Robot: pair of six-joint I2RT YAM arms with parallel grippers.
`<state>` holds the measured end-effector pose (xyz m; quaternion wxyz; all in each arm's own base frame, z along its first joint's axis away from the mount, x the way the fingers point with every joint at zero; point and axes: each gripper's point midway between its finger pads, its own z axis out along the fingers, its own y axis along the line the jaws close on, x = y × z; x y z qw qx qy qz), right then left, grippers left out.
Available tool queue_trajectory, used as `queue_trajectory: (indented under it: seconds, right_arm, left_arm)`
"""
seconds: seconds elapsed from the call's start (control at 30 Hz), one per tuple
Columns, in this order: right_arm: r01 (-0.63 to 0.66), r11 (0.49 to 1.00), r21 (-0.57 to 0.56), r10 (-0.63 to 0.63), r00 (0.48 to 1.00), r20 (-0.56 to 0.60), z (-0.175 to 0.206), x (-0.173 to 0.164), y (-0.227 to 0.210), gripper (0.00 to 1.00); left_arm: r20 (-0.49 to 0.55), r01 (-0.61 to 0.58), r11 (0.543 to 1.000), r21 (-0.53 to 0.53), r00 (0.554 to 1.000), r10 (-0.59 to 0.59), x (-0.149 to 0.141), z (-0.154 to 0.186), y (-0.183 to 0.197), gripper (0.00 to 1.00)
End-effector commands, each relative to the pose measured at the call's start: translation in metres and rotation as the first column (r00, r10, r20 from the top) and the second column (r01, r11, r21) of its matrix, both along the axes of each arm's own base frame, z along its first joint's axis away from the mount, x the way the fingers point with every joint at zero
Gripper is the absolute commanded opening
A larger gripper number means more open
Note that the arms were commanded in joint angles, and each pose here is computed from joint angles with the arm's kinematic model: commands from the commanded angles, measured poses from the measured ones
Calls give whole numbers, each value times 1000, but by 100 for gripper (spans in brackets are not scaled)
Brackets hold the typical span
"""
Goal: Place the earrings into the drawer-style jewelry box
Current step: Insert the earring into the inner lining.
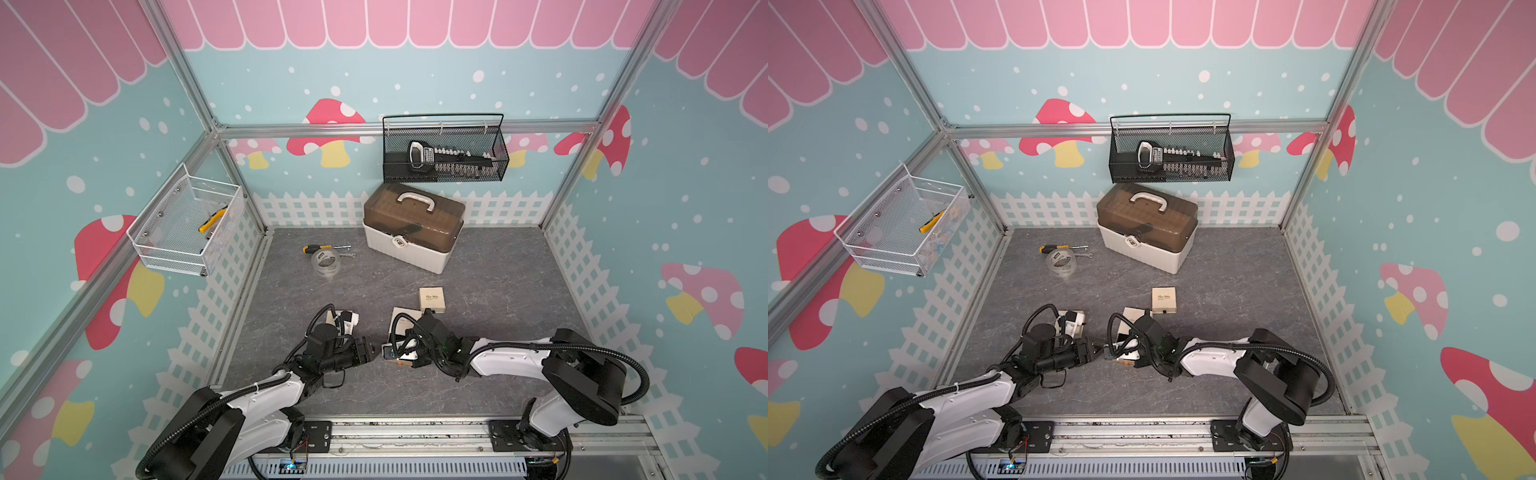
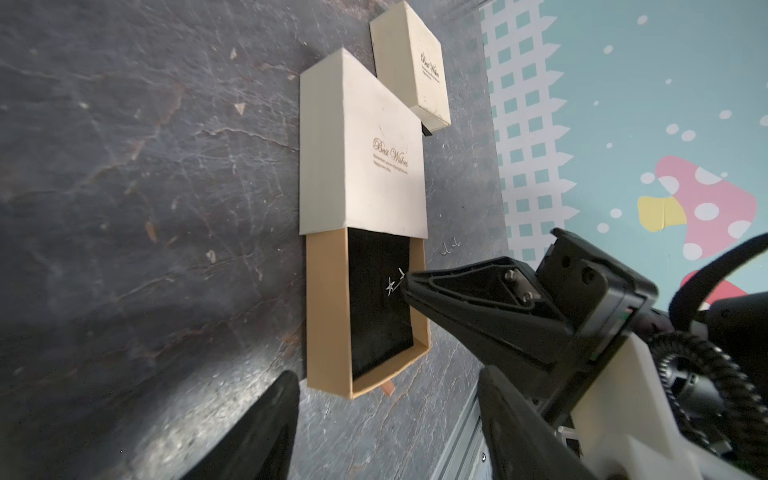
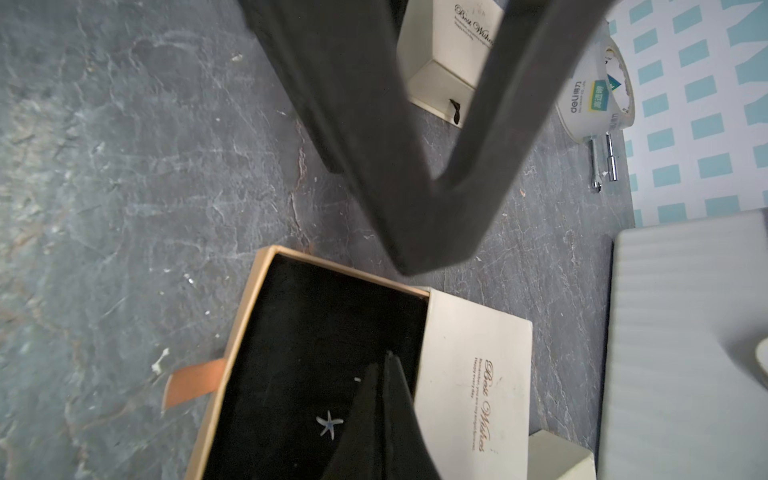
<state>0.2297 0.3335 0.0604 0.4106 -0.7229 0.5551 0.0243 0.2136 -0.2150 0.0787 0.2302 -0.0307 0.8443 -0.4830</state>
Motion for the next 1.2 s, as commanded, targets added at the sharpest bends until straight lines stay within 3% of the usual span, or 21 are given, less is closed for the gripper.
queue_trajectory:
  seconds: [0.0,1.17]
  right_arm:
    - [-30,999,20,29,999,43,8,5,15,0]
    - [-61,994,-94,64,998,29,-28,1,13,0]
  left_arm:
    - [-4,0,1000,14,1000,0,-2,-4,3,69]
    - [-4,6,1000,30,1000,-6,-1,-8,5,68]
